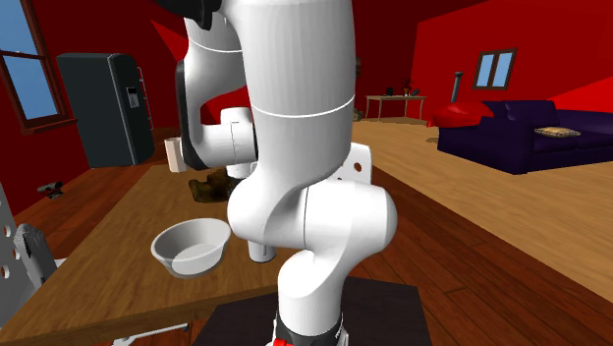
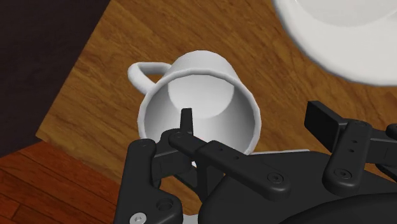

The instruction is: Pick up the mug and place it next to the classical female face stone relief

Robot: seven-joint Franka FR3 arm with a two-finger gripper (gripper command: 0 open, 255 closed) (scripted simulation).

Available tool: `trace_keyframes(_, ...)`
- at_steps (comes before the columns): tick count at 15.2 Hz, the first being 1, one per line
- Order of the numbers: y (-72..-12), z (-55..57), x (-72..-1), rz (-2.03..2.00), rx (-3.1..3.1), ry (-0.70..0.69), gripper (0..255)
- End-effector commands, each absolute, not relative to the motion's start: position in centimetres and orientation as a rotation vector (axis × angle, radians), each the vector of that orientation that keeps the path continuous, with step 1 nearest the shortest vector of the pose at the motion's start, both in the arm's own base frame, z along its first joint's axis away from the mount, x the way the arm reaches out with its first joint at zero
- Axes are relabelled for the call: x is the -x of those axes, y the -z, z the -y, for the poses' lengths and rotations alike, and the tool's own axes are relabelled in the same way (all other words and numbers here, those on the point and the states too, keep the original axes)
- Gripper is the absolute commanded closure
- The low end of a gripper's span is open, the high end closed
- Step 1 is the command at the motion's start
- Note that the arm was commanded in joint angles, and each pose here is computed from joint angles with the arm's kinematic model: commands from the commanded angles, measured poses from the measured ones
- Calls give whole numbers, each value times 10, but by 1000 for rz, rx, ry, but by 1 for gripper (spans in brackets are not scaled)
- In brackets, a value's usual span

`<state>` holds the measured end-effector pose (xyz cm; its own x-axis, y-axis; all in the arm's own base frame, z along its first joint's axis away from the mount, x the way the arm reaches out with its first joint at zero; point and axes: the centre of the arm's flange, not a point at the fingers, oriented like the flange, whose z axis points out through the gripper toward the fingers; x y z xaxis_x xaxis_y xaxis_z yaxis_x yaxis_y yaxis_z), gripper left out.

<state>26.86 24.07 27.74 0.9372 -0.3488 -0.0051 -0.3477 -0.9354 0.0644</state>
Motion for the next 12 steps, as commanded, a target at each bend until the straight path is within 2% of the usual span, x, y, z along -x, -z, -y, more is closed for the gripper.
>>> trace_keyframes(1, -267, -241, -268, 546, -3031, 24, 0)
trace_keyframes(10, -259, -241, -268, 546, -3031, 24, 0)
trace_keyframes(11, -259, -241, -268, 546, -3031, 24, 255)
trace_keyframes(12, -259, -241, -268, 546, -3031, 24, 255)
